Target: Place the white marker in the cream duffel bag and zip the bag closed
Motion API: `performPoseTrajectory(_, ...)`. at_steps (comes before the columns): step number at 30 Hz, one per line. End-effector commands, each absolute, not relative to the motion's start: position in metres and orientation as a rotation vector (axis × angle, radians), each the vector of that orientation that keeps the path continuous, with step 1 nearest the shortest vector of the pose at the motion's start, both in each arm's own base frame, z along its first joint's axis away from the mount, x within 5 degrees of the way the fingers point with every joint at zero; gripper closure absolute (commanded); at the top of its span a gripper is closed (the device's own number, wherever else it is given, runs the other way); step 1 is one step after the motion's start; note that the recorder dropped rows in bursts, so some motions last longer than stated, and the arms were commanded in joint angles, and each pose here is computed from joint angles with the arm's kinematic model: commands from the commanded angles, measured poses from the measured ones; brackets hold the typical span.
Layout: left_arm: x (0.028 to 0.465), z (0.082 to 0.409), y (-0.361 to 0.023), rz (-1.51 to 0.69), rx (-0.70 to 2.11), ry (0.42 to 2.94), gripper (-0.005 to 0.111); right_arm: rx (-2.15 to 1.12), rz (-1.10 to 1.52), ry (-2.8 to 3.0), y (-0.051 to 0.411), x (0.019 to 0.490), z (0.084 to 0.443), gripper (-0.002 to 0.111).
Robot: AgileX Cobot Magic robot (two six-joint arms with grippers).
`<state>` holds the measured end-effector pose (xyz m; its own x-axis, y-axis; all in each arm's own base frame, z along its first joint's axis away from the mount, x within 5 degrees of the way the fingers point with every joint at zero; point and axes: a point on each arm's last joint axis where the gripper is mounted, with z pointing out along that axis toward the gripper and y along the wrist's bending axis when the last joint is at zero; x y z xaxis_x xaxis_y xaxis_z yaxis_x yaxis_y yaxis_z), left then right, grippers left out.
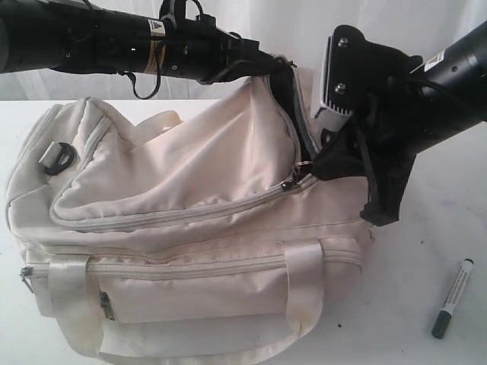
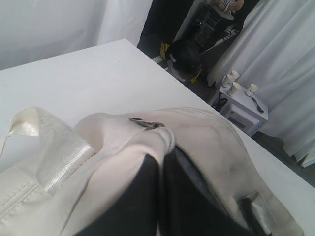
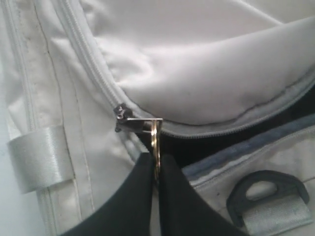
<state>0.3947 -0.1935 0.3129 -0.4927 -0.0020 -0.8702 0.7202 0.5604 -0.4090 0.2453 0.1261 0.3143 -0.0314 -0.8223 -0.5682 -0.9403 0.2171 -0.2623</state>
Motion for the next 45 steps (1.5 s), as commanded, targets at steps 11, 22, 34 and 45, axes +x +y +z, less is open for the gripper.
performPoseTrajectory(11,0.392,0.328,-0.192,-1.010,0.566,1.850,0.107,-1.676,0.466,1.865,0.134,0.229,0.317,0.096)
performPoseTrajectory(22,0.392,0.328,-0.192,-1.011,0.564,1.851,0.107,-1.604,0.443,1.878,0.134,0.234,0.319,0.092)
performPoseTrajectory(34,0.392,0.328,-0.192,-1.010,0.566,1.850,0.106,-1.328,0.636,2.170,0.135,0.228,0.317,0.078)
performPoseTrajectory(45,0.394,0.322,-0.193,-1.017,0.565,1.864,0.054,-1.055,0.799,2.296,0.137,0.221,0.275,0.063)
